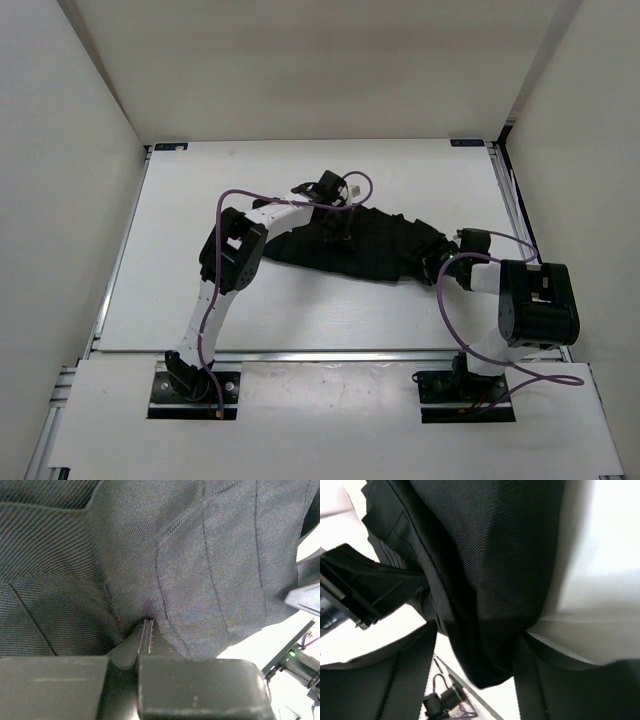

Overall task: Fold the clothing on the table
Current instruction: Fold the skirt

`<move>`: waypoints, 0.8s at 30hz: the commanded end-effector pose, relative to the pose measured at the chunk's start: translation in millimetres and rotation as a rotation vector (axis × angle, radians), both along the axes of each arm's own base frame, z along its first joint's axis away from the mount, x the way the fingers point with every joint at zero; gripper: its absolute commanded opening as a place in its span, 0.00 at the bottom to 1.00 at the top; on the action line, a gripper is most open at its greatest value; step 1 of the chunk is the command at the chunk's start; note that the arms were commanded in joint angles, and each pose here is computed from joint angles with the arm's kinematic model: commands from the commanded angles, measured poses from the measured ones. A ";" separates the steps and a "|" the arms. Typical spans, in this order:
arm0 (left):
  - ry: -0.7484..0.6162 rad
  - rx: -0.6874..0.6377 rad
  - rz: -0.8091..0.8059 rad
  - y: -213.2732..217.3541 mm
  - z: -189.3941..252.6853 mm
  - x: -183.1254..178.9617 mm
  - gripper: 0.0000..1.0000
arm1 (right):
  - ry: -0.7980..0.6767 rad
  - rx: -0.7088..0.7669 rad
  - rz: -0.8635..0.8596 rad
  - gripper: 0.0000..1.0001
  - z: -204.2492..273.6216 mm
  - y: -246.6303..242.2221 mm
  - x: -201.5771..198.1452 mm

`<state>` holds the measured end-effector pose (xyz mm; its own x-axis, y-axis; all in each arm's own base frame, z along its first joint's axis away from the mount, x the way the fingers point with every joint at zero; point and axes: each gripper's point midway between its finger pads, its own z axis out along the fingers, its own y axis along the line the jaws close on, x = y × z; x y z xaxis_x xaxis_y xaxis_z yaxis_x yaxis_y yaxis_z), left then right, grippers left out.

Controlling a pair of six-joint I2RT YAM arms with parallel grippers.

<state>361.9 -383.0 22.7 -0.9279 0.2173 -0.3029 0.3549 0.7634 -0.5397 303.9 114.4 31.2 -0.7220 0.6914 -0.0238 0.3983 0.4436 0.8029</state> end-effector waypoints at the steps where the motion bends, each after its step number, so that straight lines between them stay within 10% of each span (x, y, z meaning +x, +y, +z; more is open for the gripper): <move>1: 0.040 0.011 -0.018 -1.2 -6.2 -12.5 0.00 | -0.013 -0.128 -0.060 0.59 -24.4 -12.9 7.6; 9: 0.051 0.018 0.005 6.9 -10.9 -13.8 0.00 | -0.109 -0.184 -0.023 0.00 -19.2 -20.9 13.5; 24: -0.279 -0.209 0.167 39.0 130.2 18.0 0.00 | -0.479 -0.307 0.170 0.00 87.2 -61.5 34.9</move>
<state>357.8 -358.8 67.8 -0.9249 0.1018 -0.3663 0.3166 0.7394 -0.5941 336.6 56.4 92.1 -0.6776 0.5907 -0.4381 0.0861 0.6553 0.7504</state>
